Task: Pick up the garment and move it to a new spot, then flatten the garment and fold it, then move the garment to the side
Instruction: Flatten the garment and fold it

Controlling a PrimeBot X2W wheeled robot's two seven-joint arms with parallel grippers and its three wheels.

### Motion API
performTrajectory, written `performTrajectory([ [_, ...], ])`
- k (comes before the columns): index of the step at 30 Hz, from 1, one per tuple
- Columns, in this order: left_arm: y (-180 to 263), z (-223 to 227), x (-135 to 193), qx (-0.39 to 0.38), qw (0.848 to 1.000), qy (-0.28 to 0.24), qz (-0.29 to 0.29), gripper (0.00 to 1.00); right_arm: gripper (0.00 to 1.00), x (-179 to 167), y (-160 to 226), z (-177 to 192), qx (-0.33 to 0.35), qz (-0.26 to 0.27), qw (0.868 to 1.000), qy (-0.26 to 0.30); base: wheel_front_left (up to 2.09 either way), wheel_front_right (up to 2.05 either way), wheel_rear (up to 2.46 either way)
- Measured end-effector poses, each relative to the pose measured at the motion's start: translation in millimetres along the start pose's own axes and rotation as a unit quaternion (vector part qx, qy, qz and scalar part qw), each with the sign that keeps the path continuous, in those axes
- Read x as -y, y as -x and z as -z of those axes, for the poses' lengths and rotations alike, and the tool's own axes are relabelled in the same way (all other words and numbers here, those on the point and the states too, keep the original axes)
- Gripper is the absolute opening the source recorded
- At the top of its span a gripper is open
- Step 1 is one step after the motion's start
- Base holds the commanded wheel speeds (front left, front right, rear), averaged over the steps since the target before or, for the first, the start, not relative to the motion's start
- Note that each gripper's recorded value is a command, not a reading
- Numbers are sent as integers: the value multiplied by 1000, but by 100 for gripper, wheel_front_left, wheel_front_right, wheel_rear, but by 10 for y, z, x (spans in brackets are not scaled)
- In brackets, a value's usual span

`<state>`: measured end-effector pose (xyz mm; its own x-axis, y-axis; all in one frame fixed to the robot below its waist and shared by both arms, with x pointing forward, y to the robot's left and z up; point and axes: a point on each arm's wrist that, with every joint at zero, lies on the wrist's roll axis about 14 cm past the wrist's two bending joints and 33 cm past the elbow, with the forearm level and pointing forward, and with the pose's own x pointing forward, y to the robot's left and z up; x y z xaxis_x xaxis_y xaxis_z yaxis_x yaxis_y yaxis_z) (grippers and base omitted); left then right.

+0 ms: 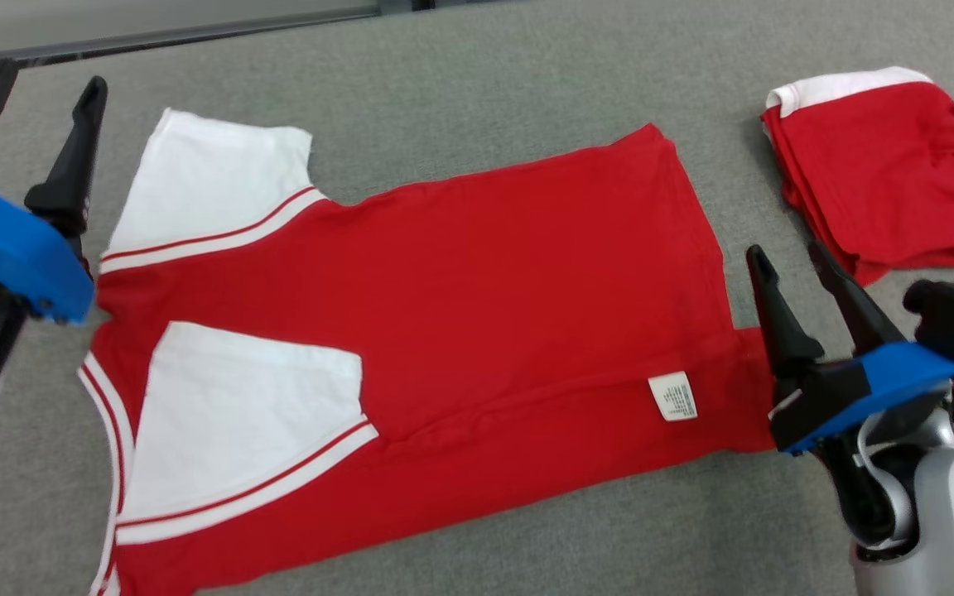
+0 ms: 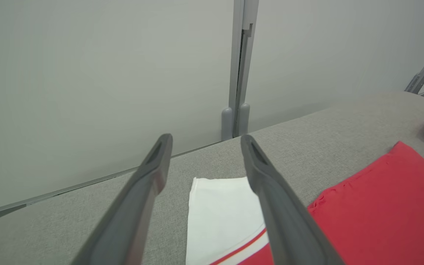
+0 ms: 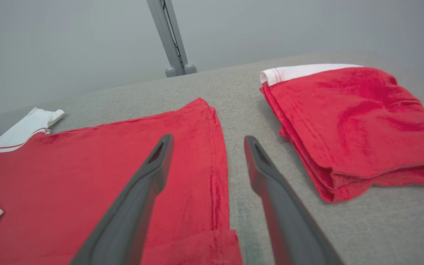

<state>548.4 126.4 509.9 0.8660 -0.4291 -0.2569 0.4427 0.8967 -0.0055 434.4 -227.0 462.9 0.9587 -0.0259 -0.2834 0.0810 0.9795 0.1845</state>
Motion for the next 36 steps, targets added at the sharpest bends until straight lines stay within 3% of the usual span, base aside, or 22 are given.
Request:
performTrajectory([
  [4,-435,293,-87,-87,996,-21,11,100,100,-67,-136,23,-5,-12,1000,9,0,0,0],
  [10,-828,919,-154,-194,981,2,18,100,100,36,-206,174,-21,-1,1000,11,0,0,0],
  [19,-1016,1394,-124,-274,961,15,30,100,100,235,-145,324,-27,26,999,-6,0,0,0],
  [26,-999,1521,-45,-318,947,36,44,100,100,259,-147,340,-23,29,999,-13,0,0,0],
  [27,-992,1520,-24,-320,945,40,48,76,100,257,-153,326,-19,28,999,-14,0,0,0],
  [28,-989,1509,2,-318,945,45,53,36,100,254,-161,314,-17,28,999,-15,0,0,0],
  [29,-991,1489,28,-314,947,49,56,7,100,253,-174,300,-14,27,999,-14,0,0,0],
  [30,-987,1472,56,-309,948,50,60,0,100,248,-194,274,-11,26,1000,-12,0,0,0],
  [36,-949,1165,56,-234,969,46,55,0,100,150,-388,52,5,8,1000,20,0,0,0],
])
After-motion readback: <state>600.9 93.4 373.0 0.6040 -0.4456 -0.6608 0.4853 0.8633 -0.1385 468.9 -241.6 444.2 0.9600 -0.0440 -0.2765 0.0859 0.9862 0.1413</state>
